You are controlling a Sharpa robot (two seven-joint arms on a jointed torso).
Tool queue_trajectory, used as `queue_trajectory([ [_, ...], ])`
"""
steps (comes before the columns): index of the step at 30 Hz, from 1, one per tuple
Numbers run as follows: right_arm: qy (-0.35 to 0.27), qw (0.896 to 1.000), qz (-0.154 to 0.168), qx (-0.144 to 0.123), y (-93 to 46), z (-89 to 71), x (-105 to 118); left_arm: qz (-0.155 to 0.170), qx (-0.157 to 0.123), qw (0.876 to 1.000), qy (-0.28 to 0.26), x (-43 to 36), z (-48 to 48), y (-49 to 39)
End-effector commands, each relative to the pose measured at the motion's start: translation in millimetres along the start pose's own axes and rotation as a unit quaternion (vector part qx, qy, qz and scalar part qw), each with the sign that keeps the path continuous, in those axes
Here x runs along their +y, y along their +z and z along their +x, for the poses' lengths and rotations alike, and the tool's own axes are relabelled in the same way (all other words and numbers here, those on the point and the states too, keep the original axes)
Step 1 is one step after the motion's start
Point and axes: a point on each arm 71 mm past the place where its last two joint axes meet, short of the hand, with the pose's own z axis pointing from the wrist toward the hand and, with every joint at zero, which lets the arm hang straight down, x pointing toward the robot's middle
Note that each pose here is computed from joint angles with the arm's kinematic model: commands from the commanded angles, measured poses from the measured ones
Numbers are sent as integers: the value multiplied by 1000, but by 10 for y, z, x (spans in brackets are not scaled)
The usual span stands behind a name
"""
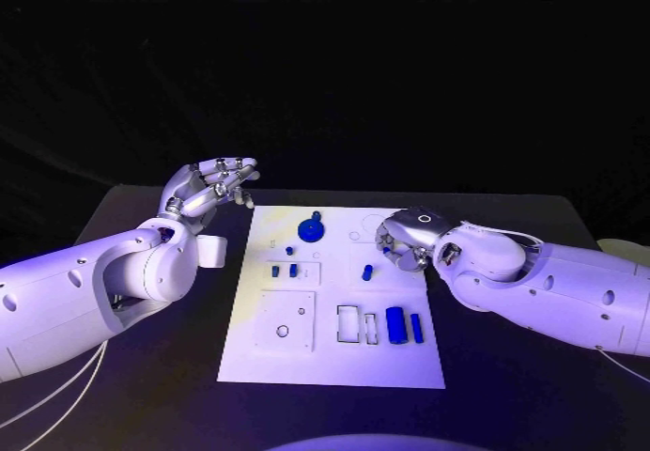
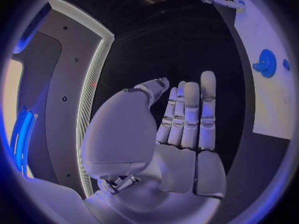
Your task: Assemble the parts on the task board
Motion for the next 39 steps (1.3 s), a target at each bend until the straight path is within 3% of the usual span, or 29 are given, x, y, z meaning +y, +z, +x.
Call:
queue_trajectory([
  [1,-40,999,1,37,-29,136,37,-10,1,1000,-2,11,7,0],
  [8,-48,998,2,30,-36,135,47,-19,4,1000,-1,25,7,-1],
  [21,-15,997,-8,-70,-79,-9,56,-26,5,1000,0,39,6,2],
  [39,31,996,-7,-87,-197,-140,32,-30,4,1000,0,51,-2,6],
])
